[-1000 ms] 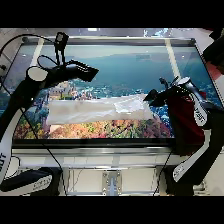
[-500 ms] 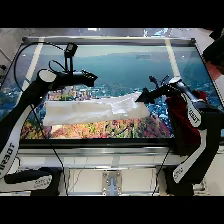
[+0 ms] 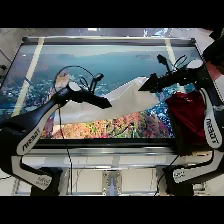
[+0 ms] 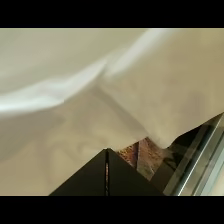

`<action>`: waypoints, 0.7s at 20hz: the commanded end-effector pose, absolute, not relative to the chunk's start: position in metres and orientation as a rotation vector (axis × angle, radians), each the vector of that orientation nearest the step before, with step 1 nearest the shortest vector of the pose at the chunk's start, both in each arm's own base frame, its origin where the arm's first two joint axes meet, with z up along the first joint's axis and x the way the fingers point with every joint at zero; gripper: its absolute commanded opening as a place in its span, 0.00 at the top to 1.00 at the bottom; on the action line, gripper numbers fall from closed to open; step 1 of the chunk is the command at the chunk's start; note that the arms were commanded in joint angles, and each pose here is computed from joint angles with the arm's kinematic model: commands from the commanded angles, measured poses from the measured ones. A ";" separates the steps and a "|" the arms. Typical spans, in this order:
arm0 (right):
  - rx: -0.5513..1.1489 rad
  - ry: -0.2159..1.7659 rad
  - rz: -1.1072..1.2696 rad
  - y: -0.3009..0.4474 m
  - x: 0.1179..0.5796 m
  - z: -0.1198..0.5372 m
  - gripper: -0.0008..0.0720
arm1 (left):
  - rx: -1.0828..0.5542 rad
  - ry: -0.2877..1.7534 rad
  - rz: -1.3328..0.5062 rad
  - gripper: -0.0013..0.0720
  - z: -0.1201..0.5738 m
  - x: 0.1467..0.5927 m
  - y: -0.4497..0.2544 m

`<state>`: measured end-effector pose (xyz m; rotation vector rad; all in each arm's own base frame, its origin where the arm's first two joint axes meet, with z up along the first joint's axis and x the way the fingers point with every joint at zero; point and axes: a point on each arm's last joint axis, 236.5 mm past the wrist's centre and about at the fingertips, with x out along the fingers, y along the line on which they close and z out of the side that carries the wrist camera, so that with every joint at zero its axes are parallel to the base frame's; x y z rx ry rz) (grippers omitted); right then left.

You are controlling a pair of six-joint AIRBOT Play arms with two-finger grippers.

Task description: Fold the shirts.

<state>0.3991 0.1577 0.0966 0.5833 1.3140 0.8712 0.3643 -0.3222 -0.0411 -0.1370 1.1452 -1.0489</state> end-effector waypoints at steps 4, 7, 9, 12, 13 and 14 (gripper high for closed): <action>0.525 1.309 0.730 0.134 0.374 0.136 0.98 | -0.100 1.149 -1.019 0.97 -0.076 0.341 -0.384; 0.515 1.318 0.749 0.149 0.369 0.138 0.98 | -0.160 1.082 -0.909 0.97 -0.068 0.373 -0.378; 0.514 1.292 0.751 0.169 0.375 0.139 0.98 | -0.170 1.059 -0.885 0.97 -0.053 0.389 -0.356; 0.488 1.206 0.784 0.220 0.388 0.142 0.98 | -0.057 0.990 -0.812 0.97 -0.019 0.419 -0.289; 0.476 1.180 0.806 0.244 0.389 0.143 0.98 | -0.021 0.977 -0.758 0.97 -0.008 0.429 -0.260; 0.468 1.155 0.828 0.268 0.389 0.142 0.98 | 0.015 0.963 -0.689 0.97 0.005 0.439 -0.225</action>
